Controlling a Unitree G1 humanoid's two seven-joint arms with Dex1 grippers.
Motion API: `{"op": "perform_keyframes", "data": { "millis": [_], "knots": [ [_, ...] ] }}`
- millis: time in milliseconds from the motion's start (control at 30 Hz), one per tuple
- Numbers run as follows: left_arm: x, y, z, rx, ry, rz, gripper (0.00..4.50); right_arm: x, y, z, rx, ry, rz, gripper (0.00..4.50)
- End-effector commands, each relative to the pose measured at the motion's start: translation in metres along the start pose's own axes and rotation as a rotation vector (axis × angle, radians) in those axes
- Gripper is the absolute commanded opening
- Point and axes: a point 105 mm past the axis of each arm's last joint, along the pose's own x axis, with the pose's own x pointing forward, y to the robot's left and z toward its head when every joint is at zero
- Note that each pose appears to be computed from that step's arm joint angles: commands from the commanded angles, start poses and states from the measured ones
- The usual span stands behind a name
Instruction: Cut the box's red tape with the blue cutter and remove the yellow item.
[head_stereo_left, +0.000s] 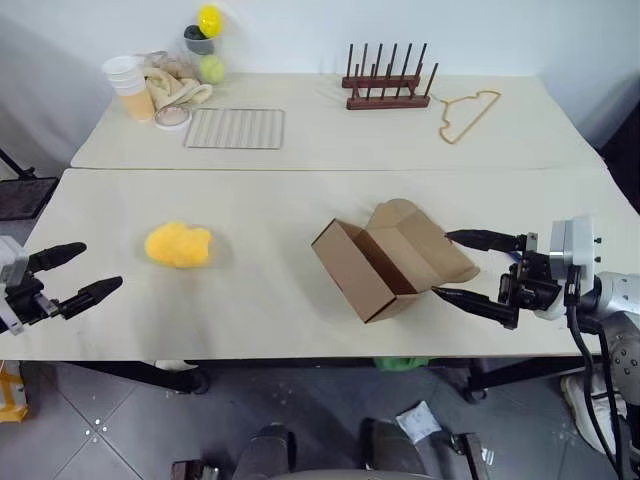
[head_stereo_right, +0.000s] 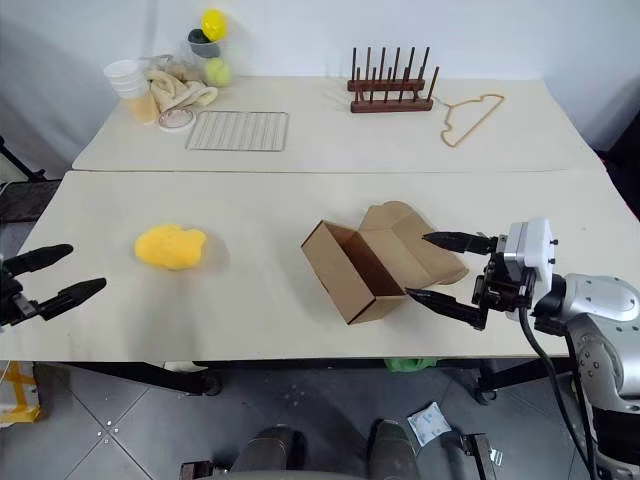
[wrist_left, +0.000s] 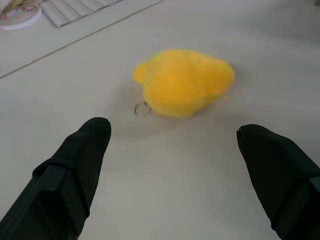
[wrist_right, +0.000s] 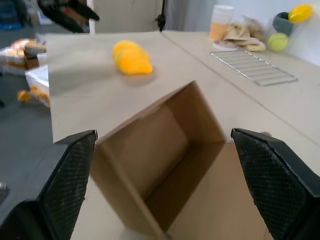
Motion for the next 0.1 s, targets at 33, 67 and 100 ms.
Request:
{"op": "perform_keyframes", "data": {
  "millis": [33,67,100],
  "knots": [
    [-0.0042,-0.0158,-0.0003,0.033,-0.012,0.020,4.45,-0.0003,0.0045,0.0049,-0.079,-0.027,-0.021,4.50],
    [-0.0041,-0.0152,0.0010,0.032,-0.023,0.035,4.45,0.0004,0.0056,0.0046,-0.084,-0.029,-0.019,4.50],
    [-0.0036,-0.0154,0.0019,0.030,-0.026,0.039,4.45,0.0013,0.0059,0.0048,-0.092,-0.035,-0.023,4.50]
  ]
}}
